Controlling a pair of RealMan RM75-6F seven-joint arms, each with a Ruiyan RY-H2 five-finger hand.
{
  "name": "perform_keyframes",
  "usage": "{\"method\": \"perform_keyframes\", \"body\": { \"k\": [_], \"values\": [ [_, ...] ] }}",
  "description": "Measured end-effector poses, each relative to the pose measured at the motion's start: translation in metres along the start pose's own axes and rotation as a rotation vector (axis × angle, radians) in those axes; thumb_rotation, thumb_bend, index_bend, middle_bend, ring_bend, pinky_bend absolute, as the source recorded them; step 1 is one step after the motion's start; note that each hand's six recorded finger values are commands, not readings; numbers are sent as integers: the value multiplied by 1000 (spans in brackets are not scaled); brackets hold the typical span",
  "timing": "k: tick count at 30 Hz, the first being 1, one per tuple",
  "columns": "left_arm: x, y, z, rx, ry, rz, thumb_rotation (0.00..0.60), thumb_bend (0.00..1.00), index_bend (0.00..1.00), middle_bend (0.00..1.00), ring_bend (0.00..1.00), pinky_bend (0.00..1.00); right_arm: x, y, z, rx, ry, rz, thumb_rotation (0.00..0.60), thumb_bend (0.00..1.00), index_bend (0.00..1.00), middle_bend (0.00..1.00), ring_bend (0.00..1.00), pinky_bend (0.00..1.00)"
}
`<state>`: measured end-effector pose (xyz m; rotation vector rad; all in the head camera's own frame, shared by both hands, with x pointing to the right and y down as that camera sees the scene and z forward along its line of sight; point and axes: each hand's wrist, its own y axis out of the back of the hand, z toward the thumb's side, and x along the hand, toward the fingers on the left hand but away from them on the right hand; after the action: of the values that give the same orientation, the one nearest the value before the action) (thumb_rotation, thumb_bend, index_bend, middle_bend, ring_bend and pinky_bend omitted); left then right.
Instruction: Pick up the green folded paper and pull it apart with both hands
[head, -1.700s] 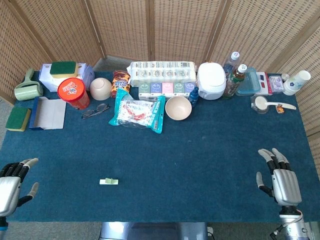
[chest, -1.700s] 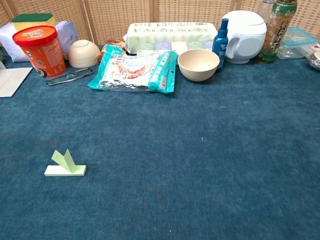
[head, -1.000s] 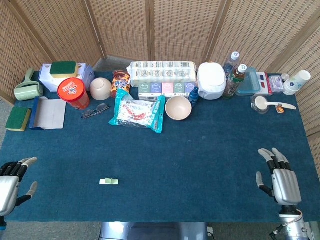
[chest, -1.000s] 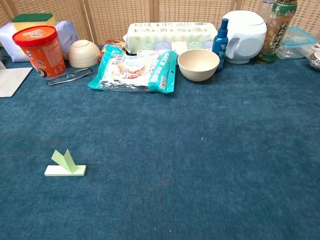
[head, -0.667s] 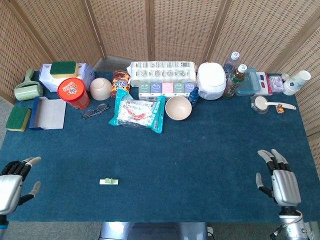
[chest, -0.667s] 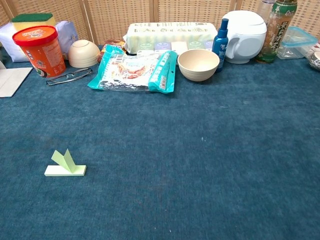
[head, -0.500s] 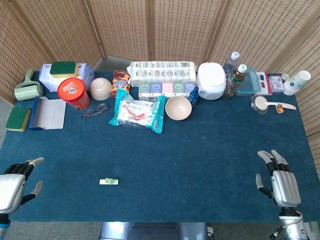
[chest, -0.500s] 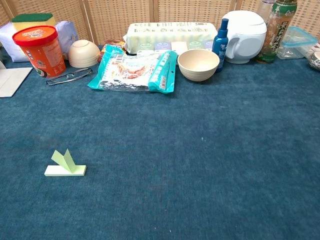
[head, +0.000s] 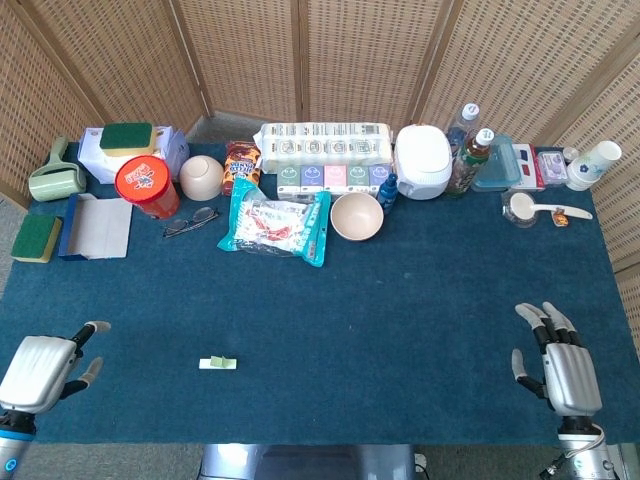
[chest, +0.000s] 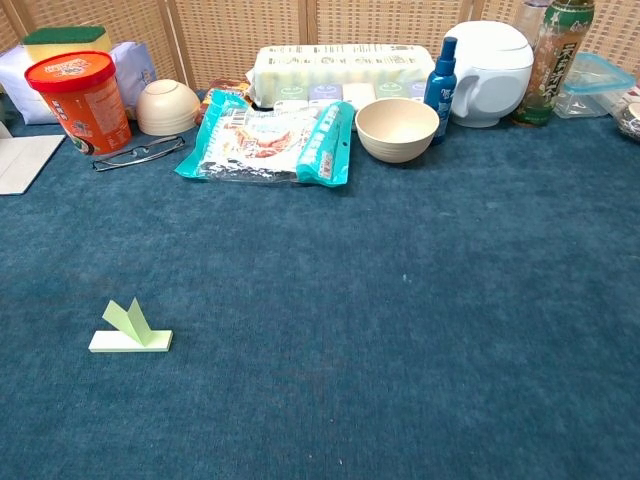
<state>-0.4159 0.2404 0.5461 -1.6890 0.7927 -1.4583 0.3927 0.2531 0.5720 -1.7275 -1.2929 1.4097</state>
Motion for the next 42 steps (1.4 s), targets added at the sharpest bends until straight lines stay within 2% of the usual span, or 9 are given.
{"method": "perform_keyframes", "body": {
  "k": [6, 17, 29, 42],
  "values": [
    [5, -7, 4, 31, -15, -45, 600, 340, 384, 1000, 1000, 1000, -1, 0, 1, 2, 1, 0, 600, 532, 152, 202, 62, 114],
    [18, -22, 25, -23, -44, -64, 600, 274, 458, 1000, 1000, 1000, -3, -3, -1, -3, -6, 9, 600, 531, 152, 202, 61, 114],
    [36, -40, 54, -20, -72, -102, 600, 274, 456, 1000, 1000, 1000, -2, -3, -6, -9, -22, 8, 600, 531, 150, 202, 61, 114],
    [49, -63, 83, -22, -144, -163, 600, 274, 447, 1000, 1000, 1000, 0, -2, -8, -11, -29, 9, 600, 531, 147, 202, 61, 114]
  ]
}}
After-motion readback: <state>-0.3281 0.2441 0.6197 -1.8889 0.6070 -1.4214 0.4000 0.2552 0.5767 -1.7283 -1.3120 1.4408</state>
